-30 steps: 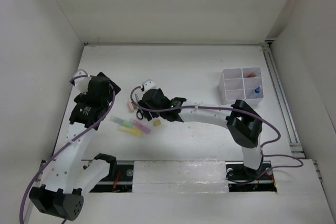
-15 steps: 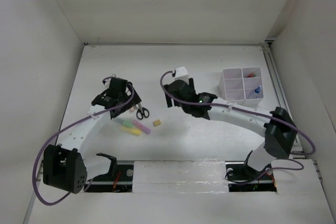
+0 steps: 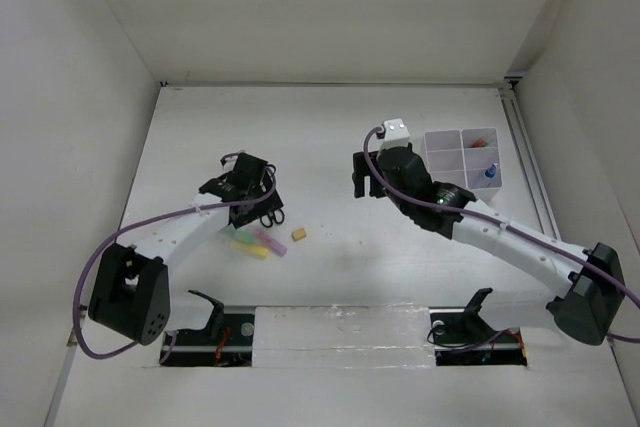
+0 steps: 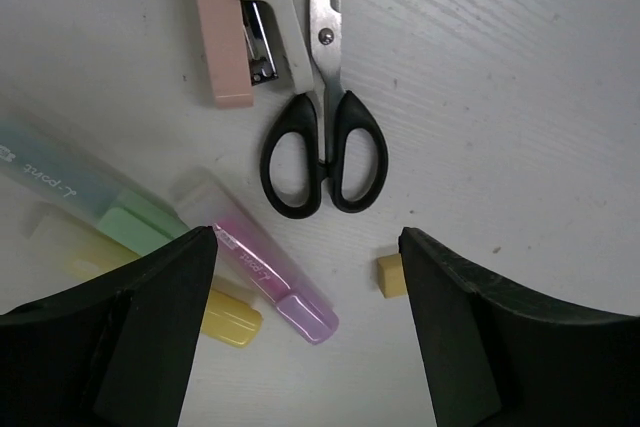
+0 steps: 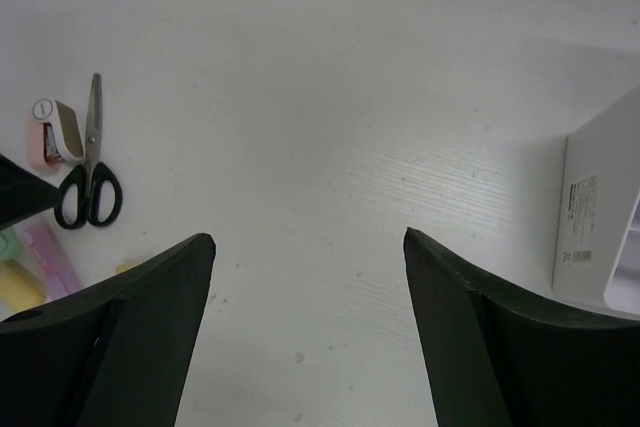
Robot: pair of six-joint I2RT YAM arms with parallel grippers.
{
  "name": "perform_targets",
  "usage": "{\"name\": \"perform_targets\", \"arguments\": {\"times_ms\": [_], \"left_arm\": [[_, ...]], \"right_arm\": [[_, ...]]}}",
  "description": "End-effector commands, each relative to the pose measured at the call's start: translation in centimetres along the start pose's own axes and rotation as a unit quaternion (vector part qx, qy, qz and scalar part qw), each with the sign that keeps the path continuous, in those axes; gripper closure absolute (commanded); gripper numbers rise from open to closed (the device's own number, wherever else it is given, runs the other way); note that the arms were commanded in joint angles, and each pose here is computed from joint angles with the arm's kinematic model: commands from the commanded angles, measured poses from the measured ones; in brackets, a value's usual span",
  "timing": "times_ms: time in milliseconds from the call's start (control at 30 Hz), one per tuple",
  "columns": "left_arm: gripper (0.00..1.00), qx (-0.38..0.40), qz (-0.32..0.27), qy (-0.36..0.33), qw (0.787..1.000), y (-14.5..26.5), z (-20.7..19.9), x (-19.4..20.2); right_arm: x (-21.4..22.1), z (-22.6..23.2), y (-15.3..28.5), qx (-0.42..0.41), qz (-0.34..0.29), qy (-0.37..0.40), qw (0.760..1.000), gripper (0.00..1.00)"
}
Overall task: Sort the stationery into containers
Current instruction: Pick up the stapler from the center of the board.
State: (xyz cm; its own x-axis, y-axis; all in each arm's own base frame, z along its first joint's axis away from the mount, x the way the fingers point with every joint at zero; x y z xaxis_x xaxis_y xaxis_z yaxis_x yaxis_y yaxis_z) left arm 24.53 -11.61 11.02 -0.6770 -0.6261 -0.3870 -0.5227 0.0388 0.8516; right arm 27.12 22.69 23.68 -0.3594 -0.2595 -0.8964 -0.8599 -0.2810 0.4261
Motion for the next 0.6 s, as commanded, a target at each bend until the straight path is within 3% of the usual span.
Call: {"name": "perform_targets", "arguments": {"times_ms": [0, 567], "left_arm": [[0.3, -0.024, -0.026, 0.015, 0.999, -0.9, 0.3, -0.8], [0.28, -0.069, -0.08, 0.058, 0.993, -3.1, -2.1, -5.3]], "right_arm": [[-0.7, 0.5, 0.2, -0.03, -0.03, -0.002, 0.999, 0.18], [0.8, 2.3, -1.1, -0.067, -0.009, 0.022, 0.997, 0.18]]}}
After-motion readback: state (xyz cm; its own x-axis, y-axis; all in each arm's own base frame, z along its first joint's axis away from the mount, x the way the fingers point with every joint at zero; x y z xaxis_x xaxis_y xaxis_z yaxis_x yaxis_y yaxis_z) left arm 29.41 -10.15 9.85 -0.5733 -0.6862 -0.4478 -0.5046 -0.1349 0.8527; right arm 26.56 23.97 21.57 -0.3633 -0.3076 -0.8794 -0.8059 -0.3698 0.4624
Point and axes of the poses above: each gripper's point midway between its finger pads, its own y axis back along the fingers, its own z axis along the line the jaws close on, x = y × z, the point moved 4 cm from there along y, back along the fingers, and after that the axes turned 14 degrees about y, right-handed, at the moved point
